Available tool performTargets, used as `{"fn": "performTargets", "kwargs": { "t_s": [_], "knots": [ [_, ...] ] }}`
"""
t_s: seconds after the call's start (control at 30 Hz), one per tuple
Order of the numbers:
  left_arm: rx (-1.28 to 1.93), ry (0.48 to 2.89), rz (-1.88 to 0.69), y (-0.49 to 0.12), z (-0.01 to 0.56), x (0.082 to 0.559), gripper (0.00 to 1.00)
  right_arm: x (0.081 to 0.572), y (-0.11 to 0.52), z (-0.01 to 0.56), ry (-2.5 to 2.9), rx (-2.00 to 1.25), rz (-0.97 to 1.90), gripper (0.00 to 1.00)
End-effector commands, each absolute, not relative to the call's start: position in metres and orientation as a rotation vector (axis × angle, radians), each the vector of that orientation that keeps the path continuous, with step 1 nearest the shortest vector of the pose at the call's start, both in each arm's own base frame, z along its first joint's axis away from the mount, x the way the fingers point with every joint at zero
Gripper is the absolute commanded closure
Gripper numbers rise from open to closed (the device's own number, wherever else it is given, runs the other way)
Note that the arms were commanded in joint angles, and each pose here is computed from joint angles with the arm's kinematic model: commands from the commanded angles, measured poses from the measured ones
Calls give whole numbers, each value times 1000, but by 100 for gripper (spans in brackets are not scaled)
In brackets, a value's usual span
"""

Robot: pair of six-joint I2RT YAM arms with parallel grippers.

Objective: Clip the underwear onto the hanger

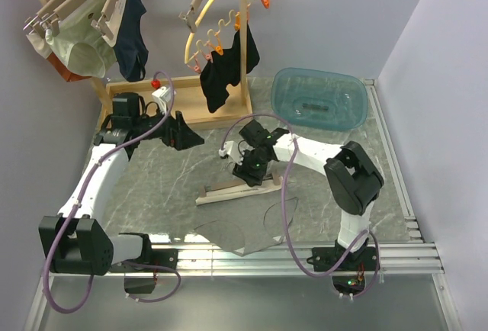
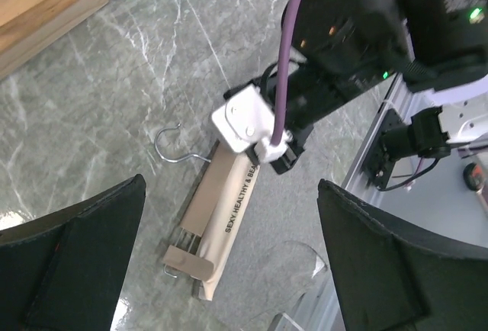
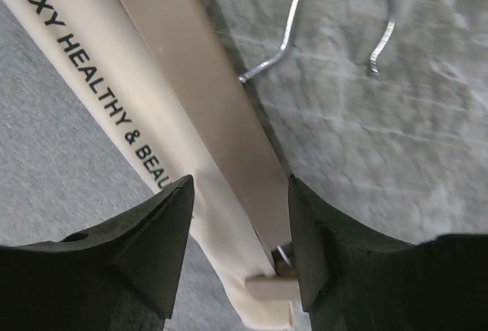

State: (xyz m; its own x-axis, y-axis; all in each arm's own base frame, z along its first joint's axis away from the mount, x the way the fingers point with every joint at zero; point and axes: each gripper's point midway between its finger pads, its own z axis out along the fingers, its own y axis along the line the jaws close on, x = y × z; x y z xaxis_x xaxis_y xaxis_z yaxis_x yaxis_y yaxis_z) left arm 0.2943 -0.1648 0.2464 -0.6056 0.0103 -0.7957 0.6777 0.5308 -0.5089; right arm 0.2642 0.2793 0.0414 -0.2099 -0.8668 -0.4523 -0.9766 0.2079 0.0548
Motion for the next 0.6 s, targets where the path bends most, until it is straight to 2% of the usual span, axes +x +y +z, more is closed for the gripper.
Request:
{"fn": "performTargets", "kwargs": {
  "t_s": [0.0,0.27,0.57],
  "knots": [
    [544,1966,-1157,-162,255,292,1,279,294,48,2091,-1742,435,42],
    [530,1975,-1186,-155,249,292,1,282,300,36,2112,-1734,454,49],
    [515,1974,-1196,-150,246,293,1,280,304,33,2131,-1746,490,49]
  ]
}}
